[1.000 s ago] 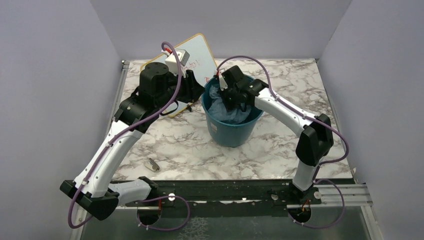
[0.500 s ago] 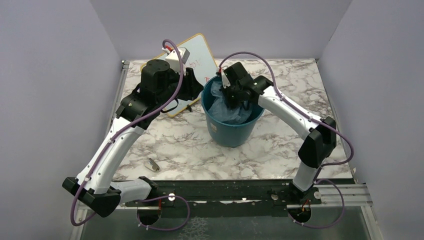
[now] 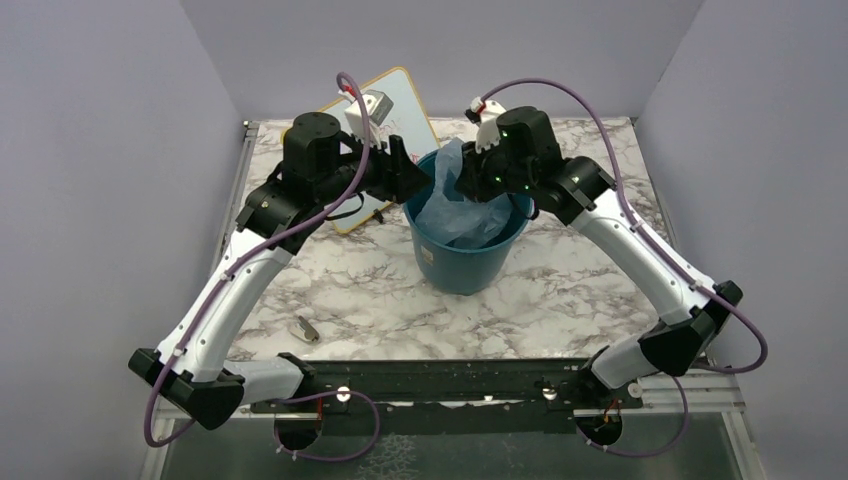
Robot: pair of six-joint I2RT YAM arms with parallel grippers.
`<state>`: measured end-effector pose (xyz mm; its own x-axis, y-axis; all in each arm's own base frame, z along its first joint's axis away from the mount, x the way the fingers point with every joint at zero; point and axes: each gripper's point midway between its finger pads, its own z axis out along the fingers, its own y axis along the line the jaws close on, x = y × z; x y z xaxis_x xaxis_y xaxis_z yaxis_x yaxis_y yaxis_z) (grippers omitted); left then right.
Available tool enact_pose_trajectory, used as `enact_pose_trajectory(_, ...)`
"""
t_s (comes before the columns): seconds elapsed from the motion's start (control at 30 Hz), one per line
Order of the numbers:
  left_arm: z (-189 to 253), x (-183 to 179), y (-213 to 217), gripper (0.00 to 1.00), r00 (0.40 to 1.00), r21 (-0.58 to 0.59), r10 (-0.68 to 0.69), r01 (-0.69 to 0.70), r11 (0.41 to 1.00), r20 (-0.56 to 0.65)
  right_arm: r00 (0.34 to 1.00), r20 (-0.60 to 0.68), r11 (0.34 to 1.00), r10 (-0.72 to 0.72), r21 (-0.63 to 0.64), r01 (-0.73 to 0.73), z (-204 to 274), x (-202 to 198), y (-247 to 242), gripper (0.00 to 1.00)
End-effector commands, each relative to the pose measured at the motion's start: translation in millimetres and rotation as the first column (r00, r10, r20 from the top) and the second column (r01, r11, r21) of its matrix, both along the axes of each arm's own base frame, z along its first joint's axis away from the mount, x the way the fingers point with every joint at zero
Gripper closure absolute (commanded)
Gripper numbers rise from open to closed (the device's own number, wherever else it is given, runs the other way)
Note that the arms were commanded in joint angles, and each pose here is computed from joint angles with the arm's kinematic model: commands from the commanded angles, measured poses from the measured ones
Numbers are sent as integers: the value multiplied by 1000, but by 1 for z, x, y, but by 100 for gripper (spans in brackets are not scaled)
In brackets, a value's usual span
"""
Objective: Put the trash bags into the trash bin
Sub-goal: Place the trash bag in the trash bin.
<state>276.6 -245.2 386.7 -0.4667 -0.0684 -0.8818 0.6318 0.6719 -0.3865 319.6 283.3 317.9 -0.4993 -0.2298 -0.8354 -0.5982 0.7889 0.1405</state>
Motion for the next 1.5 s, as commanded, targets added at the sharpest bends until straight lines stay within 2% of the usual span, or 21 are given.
enact_pose_trajectory(0.0, 32, -31, -31, 41, 970, -175, -237, 243, 954, 55, 998, -1, 972, 56, 228, -54, 28, -22, 19, 69)
enact_pose_trajectory(0.07, 35, -40, -39, 36, 950, -215, -306, 314, 925, 69, 999, -15, 960, 49, 277, -43, 37, -27, 19, 63)
enact_pose_trajectory(0.1, 35, -43, -41, 34, 941, -226, -330, 337, 914, 71, 998, -18, 956, 56, 290, -48, 41, -30, 19, 52)
enact_pose_trajectory(0.13, 34, -44, -43, 34, 937, -233, -341, 348, 908, 69, 998, -19, 952, 61, 303, -52, 45, -33, 18, 46)
enact_pose_trajectory(0.37, 22, -40, -43, 34, 948, -248, -316, 314, 916, 32, 997, -21, 880, 78, 472, -59, 49, -51, 20, 39)
enact_pose_trajectory(0.47, 26, -42, -36, 34, 961, -264, -274, 275, 924, 42, 999, -27, 853, 45, 521, -24, 51, -52, 15, 28)
enact_pose_trajectory(0.77, 15, -58, -31, 35, 960, -309, -280, 262, 914, -15, 987, -13, 852, -158, 504, 143, 53, -53, -29, 27)
enact_pose_trajectory(0.97, 10, -72, -49, 35, 921, -344, -386, 348, 872, -48, 997, -3, 859, -73, 508, 65, 59, -70, -25, 27)
enact_pose_trajectory(1.03, 13, -78, -62, 35, 902, -334, -430, 395, 856, -33, 998, 2, 851, -58, 523, 48, 63, -71, -22, 32)
enact_pose_trajectory(1.1, 14, -78, -69, 35, 897, -323, -441, 411, 852, -21, 998, 11, 849, -57, 527, 43, 66, -70, -21, 44)
enact_pose_trajectory(1.2, 10, -69, -70, 35, 913, -304, -408, 387, 871, -8, 999, 30, 862, -40, 507, 19, 66, -67, -18, 55)
enact_pose_trajectory(1.37, -1, -52, -73, 38, 935, -268, -352, 331, 905, -33, 997, 18, 901, -74, 429, 59, 52, -52, -18, 77)
enact_pose_trajectory(1.47, -4, -46, -73, 38, 940, -242, -339, 324, 914, -22, 996, 26, 903, -84, 424, 65, 52, -49, -19, 80)
